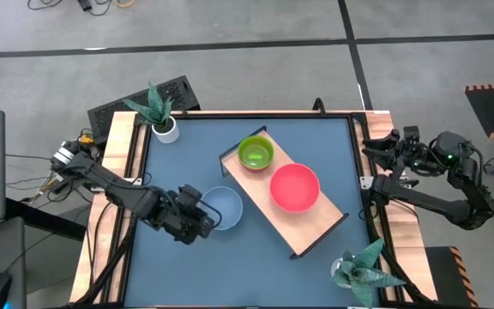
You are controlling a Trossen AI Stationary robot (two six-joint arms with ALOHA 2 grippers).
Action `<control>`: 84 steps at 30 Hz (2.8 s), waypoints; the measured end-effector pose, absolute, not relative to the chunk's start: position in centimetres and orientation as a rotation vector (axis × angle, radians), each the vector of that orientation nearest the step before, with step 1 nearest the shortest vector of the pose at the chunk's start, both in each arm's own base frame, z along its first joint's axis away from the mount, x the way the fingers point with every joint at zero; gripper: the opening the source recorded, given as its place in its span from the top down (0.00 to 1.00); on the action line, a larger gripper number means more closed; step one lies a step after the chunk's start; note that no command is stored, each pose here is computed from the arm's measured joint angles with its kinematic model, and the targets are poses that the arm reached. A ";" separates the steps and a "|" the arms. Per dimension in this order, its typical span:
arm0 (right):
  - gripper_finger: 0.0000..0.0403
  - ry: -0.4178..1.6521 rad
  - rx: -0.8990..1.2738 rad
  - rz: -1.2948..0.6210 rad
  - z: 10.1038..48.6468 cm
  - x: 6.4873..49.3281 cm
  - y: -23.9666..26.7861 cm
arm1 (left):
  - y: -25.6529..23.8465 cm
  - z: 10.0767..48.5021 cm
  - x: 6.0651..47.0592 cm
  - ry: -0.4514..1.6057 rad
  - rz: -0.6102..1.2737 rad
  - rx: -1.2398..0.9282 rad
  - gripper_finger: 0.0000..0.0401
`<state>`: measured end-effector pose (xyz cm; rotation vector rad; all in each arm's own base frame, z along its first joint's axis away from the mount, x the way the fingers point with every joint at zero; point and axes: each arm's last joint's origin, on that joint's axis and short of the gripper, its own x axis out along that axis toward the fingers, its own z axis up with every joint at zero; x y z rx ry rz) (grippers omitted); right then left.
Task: Place and stack bowls onto a shelf
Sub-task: Stack the light blue bowl on top of the orange bowl on the shelf
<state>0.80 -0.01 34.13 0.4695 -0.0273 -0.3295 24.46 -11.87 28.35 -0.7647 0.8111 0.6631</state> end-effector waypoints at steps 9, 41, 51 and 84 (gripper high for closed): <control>0.39 -0.031 0.468 -0.343 34.1 0.8 0.0 | -8.6 24.4 24.9 0.803 0.769 -0.661 0.67; 0.39 -0.012 0.480 -0.348 33.9 0.8 0.0 | -1.9 23.5 26.9 0.912 0.686 -0.530 0.67; 0.39 -0.011 0.477 -0.348 33.9 0.8 0.0 | -2.1 23.6 27.3 0.904 0.628 -0.563 0.67; 0.39 -0.010 0.477 -0.348 33.9 0.8 0.0 | -2.2 21.1 27.7 0.975 0.620 -0.546 0.83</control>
